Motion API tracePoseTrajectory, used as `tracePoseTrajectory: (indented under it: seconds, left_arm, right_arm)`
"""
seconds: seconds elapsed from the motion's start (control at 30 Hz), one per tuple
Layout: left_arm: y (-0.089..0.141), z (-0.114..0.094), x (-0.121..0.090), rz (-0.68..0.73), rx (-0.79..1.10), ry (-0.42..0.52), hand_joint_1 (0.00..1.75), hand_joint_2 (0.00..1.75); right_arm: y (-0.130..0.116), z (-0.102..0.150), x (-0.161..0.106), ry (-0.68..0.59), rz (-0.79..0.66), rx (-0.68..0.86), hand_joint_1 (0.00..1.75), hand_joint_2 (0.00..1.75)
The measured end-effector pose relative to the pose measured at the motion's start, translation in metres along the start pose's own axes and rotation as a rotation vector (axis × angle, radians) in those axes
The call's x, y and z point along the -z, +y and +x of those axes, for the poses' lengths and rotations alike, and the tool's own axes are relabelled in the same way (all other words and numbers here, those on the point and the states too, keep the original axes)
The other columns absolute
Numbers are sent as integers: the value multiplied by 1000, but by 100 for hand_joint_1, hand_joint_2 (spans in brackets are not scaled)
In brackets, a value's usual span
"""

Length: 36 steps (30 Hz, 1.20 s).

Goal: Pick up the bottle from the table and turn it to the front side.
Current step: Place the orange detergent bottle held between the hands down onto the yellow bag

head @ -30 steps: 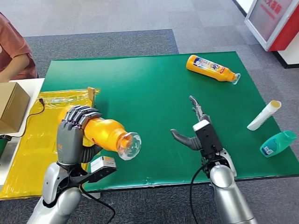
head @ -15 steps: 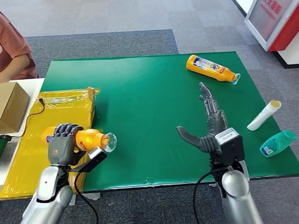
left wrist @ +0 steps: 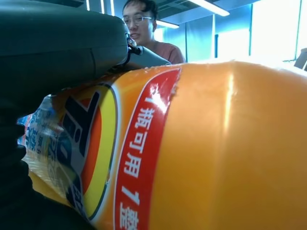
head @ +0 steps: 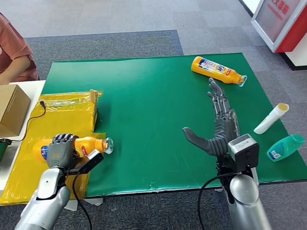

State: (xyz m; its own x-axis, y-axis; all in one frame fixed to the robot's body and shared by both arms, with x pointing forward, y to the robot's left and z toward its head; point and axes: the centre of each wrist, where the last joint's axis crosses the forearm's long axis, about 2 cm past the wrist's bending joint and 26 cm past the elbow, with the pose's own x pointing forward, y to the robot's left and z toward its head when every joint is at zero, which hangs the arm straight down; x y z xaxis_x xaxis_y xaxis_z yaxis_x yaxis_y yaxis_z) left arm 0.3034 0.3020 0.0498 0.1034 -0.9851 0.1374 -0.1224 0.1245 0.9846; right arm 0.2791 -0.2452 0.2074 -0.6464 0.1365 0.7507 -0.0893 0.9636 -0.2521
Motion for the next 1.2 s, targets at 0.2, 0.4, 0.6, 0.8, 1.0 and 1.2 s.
tracePoseTrajectory:
  seconds: [0.2, 0.4, 0.6, 0.8, 1.0, 1.2]
  left_arm:
    - [-3, -7, 6, 14, 36, 20, 0, 175]
    - [-6, -7, 1, 48, 73, 2, 0, 175]
    - [-8, -5, -6, 92, 136, -30, 0, 175]
    - [-6, -3, -18, 148, 134, -55, 0, 175]
    - [28, 18, -33, 256, -178, -131, 0, 175]
    - [81, 44, -54, 274, -735, -347, 0, 175]
  right_arm:
    - [-2, 5, 2, -34, -30, -5, 0, 175]
    - [-3, 5, 1, -38, -32, -9, 0, 175]
    - [-4, 5, 1, -38, -34, -9, 0, 175]
    - [-4, 5, 0, -37, -48, 0, 0, 175]
    - [-1, 4, -15, -8, -60, -9, 0, 175]
    - [3, 8, -39, 6, -22, -6, 0, 175]
